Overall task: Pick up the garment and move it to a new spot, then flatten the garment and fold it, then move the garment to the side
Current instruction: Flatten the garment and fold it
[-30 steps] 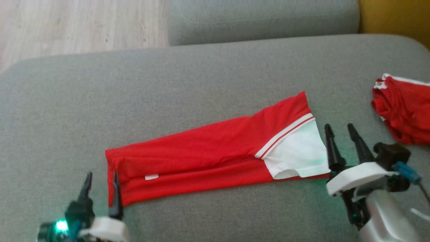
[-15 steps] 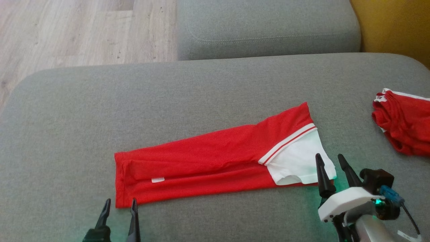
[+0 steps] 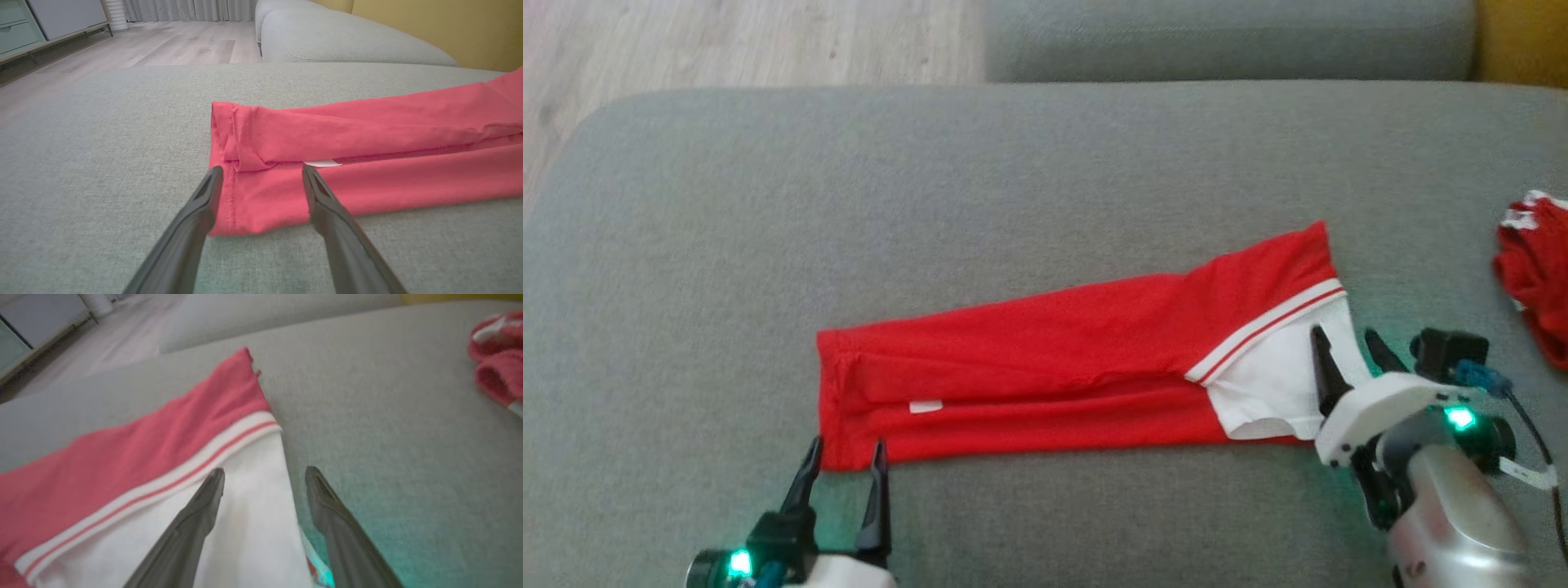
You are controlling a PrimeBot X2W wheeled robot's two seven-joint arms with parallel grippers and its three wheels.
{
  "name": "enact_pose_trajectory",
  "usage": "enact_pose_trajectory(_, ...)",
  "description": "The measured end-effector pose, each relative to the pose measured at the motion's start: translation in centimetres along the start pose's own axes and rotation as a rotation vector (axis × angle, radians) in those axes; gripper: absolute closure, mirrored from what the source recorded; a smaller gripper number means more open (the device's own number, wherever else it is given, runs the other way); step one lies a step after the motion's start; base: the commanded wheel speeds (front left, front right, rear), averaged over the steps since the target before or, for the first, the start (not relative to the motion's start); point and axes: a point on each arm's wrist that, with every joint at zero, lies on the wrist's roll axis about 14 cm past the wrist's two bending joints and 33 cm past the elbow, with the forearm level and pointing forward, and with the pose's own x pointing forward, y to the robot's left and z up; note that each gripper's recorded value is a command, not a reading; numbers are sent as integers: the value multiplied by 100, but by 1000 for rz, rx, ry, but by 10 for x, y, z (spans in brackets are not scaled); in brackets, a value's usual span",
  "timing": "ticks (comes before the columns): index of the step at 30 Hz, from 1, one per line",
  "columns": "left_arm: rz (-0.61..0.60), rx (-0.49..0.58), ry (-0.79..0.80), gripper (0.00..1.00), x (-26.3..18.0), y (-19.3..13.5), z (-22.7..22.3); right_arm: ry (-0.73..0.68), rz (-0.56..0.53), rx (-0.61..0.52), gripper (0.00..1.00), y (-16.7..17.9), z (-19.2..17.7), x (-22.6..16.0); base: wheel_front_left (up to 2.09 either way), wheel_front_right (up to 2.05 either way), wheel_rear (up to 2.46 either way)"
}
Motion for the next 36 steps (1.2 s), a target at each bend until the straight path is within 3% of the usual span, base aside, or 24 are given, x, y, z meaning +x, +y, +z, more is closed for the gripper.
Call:
enact_pose_trajectory(4, 6, -4, 5, 0, 3, 2, -1, 82, -20, 31, 0, -5, -24, 5, 0, 0, 0)
enact_pose_trajectory(8, 30, -9, 42, 0, 0, 9, -12, 94, 14, 86, 0, 10, -26, 16, 0, 0, 0)
enact_pose_trajectory(9, 31, -11, 46, 0, -1, 9, -14, 94, 31, 103, 15, 16, -26, 18, 0, 0, 0)
enact_pose_trajectory(11, 30, -14, 50, 0, -1, 9, -15, 98, 75, 120, 100, 31, -26, 19, 0, 0, 0)
enact_pose_trajectory(15, 27, -14, 49, 0, 0, 9, -14, 83, 101, 154, 100, 40, -25, 17, 0, 0, 0)
enact_pose_trajectory(23, -32, -7, 24, 0, 4, -8, -6, -49, -82, 132, 100, -42, -4, -6, 0, 0, 0)
enact_pose_trajectory(26, -61, -5, 23, 0, 4, -16, -6, -88, -73, 119, 100, -42, 7, -10, 0, 0, 0)
enact_pose_trajectory(30, -82, -14, 24, 0, 1, -23, -6, -163, 42, 99, 100, 0, 30, -7, 0, 0, 0)
enact_pose_trajectory(36, -75, -25, 18, 0, -10, -21, -7, -178, 329, 149, 100, 109, 36, -13, 0, 0, 0)
